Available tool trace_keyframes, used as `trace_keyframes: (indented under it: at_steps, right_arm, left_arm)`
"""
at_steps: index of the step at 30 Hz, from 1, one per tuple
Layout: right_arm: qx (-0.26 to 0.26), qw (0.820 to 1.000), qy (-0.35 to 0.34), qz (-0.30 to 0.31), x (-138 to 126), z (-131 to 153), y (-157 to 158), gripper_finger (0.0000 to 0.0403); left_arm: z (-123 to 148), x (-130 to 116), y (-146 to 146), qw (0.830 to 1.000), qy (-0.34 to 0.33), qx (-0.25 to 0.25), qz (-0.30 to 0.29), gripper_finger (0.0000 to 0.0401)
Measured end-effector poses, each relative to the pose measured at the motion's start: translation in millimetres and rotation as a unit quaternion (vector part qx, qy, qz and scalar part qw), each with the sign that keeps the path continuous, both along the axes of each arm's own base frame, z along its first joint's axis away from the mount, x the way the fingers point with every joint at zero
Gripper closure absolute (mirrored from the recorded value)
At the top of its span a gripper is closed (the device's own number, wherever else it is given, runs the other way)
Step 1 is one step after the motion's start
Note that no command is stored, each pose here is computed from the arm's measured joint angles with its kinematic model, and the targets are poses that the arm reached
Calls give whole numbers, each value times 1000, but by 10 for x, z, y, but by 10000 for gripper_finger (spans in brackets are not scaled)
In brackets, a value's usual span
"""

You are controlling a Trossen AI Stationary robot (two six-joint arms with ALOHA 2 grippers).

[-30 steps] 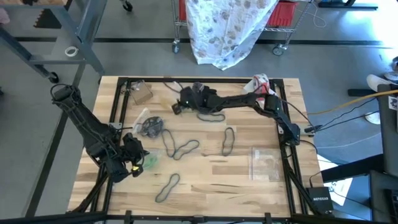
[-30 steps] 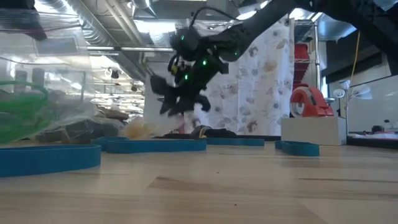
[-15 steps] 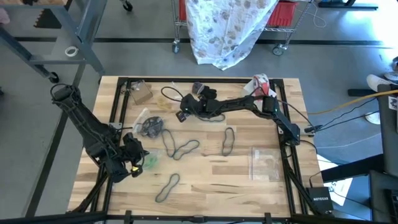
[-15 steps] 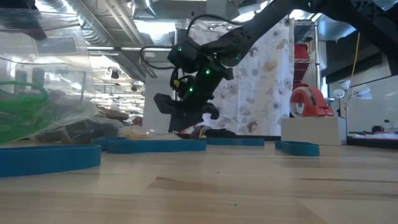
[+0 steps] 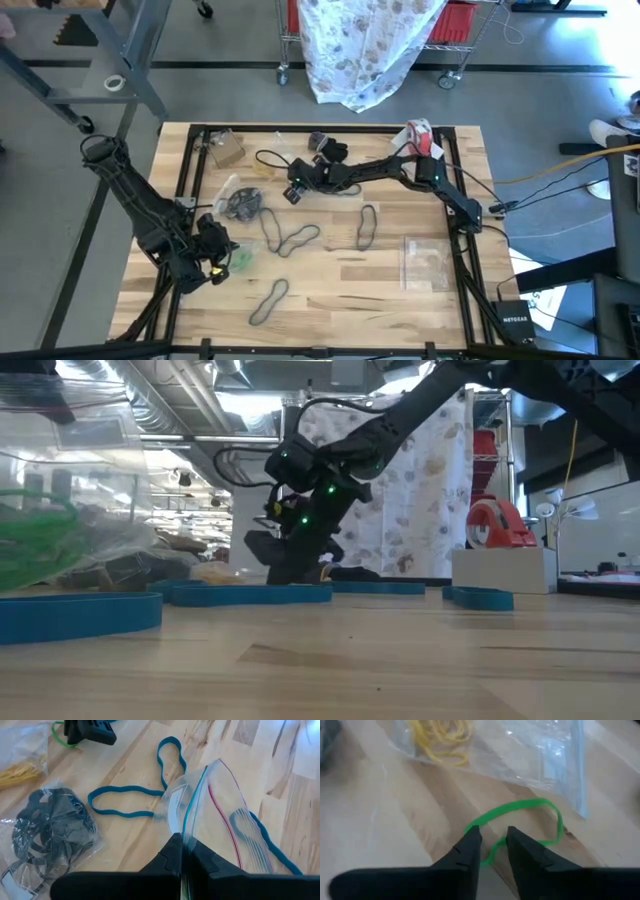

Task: Sort rubber bands
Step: Put the green rubber band into the transparent zip bag

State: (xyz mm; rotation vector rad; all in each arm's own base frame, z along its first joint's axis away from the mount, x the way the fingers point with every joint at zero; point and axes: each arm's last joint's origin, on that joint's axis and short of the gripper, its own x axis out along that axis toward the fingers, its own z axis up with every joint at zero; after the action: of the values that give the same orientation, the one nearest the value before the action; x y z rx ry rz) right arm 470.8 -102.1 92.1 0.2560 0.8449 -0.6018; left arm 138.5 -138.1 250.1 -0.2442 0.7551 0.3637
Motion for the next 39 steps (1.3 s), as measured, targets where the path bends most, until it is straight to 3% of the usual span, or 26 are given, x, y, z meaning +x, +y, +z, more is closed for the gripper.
trace_keyframes:
  at_steps: [5, 11, 21, 26, 29, 33, 39]
  right_arm:
    - [19, 998, 19, 53, -10, -24, 39, 393]
    - [15, 993, 30, 114, 31, 12, 375, 401]
    - [53, 969, 19, 239, -10, 353, 1287, 403]
    - [51, 971, -6, 235, -26, 519, 1529, 400]
    - [55, 981, -9, 187, -25, 492, 1464, 386]
    - [33, 993, -35, 107, 7, 526, 1273, 332]
    - [28, 994, -74, 75, 97, 481, 970, 232]
  left_arm:
    - [0, 2, -2, 1000, -1, -2, 2, 401]
    - [-2, 1, -2, 1000, -3, -8, 9, 401]
    - [-1, 3, -3, 1000, -4, -9, 9, 401]
    - [0, 3, -3, 1000, -4, -10, 9, 401]
    - [0, 3, -4, 1000, -4, -10, 9, 401]
    - [1, 4, -5, 1000, -5, -10, 8, 401]
    - [2, 4, -5, 1000, -5, -10, 8, 401]
